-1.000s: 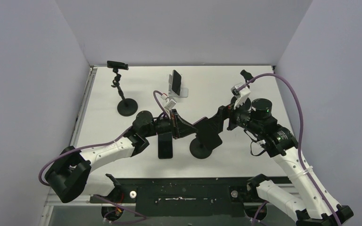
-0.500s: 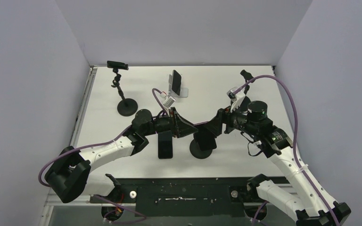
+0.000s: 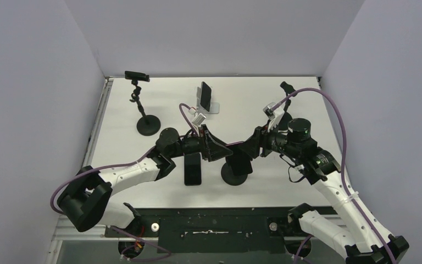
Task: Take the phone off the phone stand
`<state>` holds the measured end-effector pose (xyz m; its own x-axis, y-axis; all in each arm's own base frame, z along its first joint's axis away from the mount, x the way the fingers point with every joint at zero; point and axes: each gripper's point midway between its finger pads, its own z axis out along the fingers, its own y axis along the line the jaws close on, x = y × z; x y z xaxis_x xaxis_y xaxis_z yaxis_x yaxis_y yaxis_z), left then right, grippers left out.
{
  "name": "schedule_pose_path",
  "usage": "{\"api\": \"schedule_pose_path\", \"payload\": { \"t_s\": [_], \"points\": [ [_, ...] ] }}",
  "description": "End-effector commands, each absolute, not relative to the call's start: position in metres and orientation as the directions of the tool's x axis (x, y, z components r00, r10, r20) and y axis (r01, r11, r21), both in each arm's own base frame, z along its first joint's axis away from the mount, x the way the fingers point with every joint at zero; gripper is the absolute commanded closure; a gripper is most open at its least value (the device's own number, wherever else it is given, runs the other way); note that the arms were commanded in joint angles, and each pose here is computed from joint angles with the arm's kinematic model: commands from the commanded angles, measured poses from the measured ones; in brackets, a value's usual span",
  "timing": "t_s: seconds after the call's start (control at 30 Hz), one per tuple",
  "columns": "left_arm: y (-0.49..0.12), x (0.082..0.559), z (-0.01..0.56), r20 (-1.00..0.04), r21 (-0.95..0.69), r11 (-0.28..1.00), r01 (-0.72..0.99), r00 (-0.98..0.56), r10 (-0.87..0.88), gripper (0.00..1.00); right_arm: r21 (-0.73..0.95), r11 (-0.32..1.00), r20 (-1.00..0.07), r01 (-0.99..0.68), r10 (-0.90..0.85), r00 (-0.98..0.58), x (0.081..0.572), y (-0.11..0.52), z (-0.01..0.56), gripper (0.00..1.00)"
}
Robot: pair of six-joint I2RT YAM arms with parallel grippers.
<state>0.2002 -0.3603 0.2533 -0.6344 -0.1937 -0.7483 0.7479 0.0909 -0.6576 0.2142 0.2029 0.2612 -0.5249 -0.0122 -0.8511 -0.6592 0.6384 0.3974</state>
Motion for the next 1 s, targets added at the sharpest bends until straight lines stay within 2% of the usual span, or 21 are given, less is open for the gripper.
{"api": "schedule_pose_path", "payload": {
  "t_s": [0.0, 0.17, 0.4, 0.8, 0.9, 0.97],
  "points": [
    [-0.367, 0.194, 0.282, -0.8, -0.567, -0.009, 0.824, -0.553, -0.232, 0.56, 0.383, 0.621, -0.87, -0.684, -0.007, -0.493, 0.215, 0.207, 0.268, 0.52],
    [-0.368, 0.192, 0.29, -0.822, -0.514, -0.043, 0.857, -0.506, -0.263, 0.58, 0.386, 0.614, -0.87, -0.688, -0.006, -0.494, 0.214, 0.208, 0.269, 0.54],
    [-0.371, 0.187, 0.286, -0.838, -0.487, -0.066, 0.871, -0.488, -0.245, 0.69, 0.389, 0.611, -0.869, -0.69, -0.004, -0.494, 0.213, 0.208, 0.27, 0.55],
    [-0.374, 0.185, 0.27, -0.84, -0.498, -0.063, 0.865, -0.499, -0.213, 0.68, 0.4, 0.599, -0.866, -0.693, -0.001, -0.501, 0.212, 0.21, 0.27, 0.55],
    [-0.375, 0.185, 0.269, -0.841, -0.498, -0.061, 0.865, -0.499, -0.211, 0.76, 0.402, 0.598, -0.866, -0.694, 0.002, -0.5, 0.212, 0.21, 0.27, 0.55],
    [-0.374, 0.186, 0.271, -0.841, -0.496, -0.059, 0.866, -0.496, -0.217, 0.87, 0.402, 0.598, -0.866, -0.694, 0.002, -0.5, 0.211, 0.21, 0.271, 0.55]
  ]
}}
